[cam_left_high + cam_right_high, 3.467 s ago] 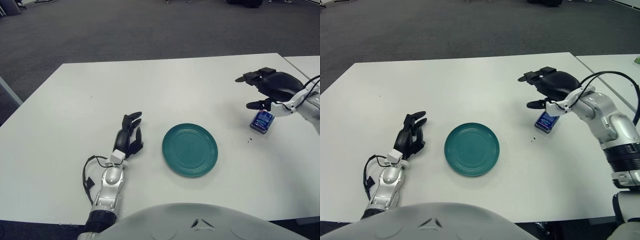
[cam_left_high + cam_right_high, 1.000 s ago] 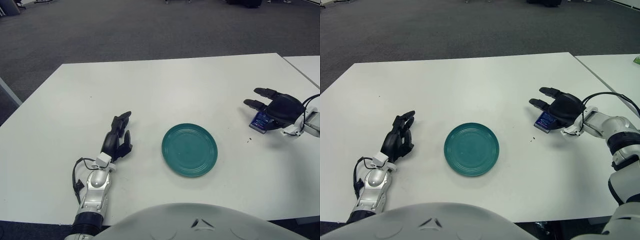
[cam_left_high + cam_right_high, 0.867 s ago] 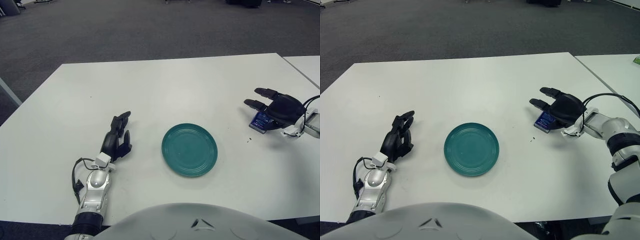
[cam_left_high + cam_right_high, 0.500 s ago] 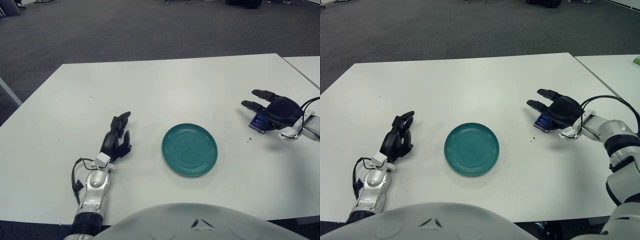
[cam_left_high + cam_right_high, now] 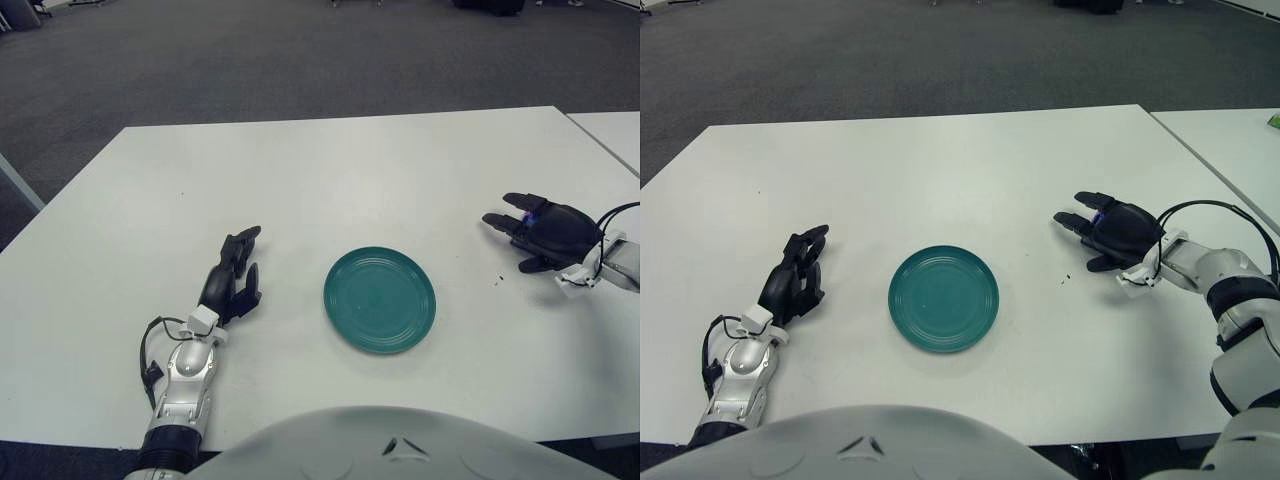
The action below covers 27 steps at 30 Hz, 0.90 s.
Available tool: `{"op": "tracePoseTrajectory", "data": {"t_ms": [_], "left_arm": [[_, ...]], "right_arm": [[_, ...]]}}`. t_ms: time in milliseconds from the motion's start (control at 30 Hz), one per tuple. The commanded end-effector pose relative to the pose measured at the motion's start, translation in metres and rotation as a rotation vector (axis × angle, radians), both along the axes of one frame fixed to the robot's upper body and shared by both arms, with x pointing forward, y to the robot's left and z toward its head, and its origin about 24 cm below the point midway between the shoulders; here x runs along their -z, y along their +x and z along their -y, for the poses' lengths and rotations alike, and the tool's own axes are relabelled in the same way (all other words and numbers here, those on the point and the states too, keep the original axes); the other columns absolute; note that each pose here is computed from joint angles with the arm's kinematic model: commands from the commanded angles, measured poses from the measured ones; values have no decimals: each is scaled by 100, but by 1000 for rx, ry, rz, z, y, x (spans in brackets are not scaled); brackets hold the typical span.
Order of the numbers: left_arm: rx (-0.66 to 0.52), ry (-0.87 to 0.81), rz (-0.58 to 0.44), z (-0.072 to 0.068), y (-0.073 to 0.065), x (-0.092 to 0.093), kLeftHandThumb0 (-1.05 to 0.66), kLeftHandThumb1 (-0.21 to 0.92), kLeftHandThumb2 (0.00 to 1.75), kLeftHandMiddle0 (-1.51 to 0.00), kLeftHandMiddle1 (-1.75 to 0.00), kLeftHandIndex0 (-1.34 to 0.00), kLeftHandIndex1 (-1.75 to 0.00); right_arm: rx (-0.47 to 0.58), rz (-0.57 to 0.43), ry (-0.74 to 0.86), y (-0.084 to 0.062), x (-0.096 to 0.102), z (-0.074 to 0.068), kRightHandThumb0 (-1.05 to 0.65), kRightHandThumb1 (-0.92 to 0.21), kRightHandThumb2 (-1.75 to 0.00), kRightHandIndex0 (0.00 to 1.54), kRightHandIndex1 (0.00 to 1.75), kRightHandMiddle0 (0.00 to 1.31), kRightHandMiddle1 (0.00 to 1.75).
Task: Put the gum into the plate.
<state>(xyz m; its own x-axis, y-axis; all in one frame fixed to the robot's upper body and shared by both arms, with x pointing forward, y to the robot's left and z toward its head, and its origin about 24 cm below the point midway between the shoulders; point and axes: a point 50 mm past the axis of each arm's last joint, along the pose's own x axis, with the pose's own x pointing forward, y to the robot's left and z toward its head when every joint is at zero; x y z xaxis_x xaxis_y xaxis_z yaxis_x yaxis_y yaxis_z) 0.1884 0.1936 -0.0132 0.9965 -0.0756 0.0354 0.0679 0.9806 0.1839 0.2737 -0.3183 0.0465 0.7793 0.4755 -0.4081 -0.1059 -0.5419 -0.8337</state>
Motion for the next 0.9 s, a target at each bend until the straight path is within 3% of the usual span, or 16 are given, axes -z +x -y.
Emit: {"op": "tracePoseTrajectory", "data": {"t_ms": [0,867], "left_arm": [[-13,19,-20,-4,-4,4,-86,92,87,-21,-5,0,-70],[1,-27,-43,-9,0,7,-88,92,84,-22,-3,0,-69]], "right_arm": [[-2,-63,-2,-9,17,-5,-88,-92,-32,12,0,0,15],[4,-60,12,-8,20,-9,-90,-92,-23,11,0,0,13]]}}
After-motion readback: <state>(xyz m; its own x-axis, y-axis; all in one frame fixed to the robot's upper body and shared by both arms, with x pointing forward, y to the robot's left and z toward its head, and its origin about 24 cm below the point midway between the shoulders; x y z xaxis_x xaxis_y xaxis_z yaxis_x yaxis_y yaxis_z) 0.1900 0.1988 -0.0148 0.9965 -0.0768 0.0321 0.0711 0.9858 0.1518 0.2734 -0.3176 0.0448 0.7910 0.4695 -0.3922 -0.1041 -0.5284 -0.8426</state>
